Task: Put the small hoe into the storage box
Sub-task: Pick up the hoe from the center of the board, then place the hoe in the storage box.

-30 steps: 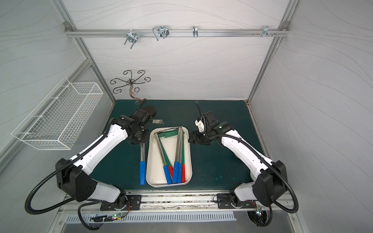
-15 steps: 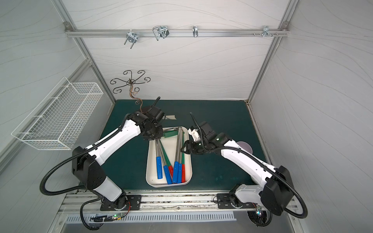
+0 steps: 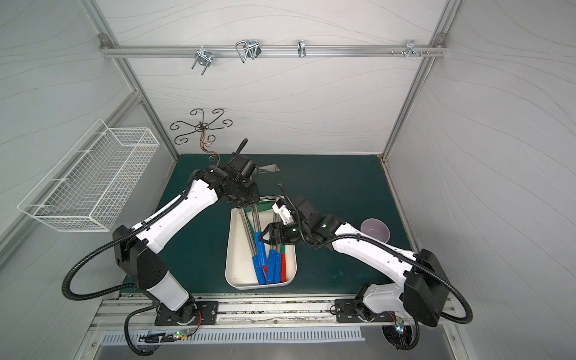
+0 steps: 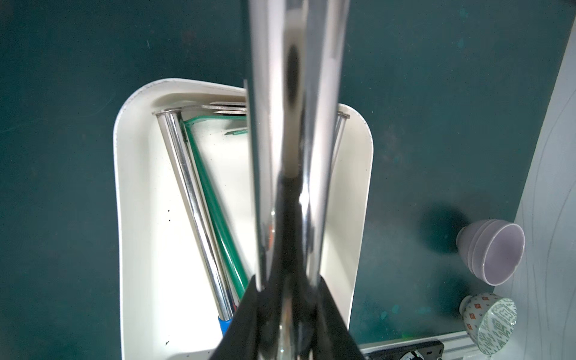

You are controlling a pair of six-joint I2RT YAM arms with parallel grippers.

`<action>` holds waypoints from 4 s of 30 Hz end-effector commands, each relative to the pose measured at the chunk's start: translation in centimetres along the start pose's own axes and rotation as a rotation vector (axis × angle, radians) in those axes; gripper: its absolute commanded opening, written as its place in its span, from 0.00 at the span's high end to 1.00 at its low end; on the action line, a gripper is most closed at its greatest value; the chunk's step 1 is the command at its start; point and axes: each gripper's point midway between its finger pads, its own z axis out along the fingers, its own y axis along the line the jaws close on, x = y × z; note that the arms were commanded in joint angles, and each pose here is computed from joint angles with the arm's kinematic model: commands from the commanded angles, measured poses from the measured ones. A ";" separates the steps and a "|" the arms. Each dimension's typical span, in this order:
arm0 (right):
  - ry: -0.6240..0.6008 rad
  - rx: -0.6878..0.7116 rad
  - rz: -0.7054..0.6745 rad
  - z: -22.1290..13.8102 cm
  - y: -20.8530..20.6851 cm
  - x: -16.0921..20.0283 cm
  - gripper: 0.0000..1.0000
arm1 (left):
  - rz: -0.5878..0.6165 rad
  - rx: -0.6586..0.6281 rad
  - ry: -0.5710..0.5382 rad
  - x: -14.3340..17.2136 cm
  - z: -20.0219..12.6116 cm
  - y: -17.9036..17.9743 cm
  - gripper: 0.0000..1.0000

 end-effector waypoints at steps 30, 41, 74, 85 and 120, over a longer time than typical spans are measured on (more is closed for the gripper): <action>0.003 -0.126 -0.095 -0.3 4.3 -0.5 1.00 | -0.043 0.388 -0.188 -0.3 -1.4 -2.7 0.66; 0.069 -0.208 -0.088 0.0 5.2 0.5 1.00 | -0.109 0.575 -0.281 -1.5 -1.7 -0.6 0.69; -0.304 0.217 -0.070 -12.9 -5.0 -7.6 0.24 | -0.131 -0.025 -0.265 -1.5 -1.2 7.8 1.00; -0.311 0.210 0.021 -14.2 -8.4 -6.4 0.24 | -0.124 -0.154 -0.154 -1.1 2.6 8.4 1.00; -0.294 0.191 0.047 -14.0 -8.8 -6.1 0.25 | -0.130 -0.163 -0.128 0.5 3.1 7.6 1.00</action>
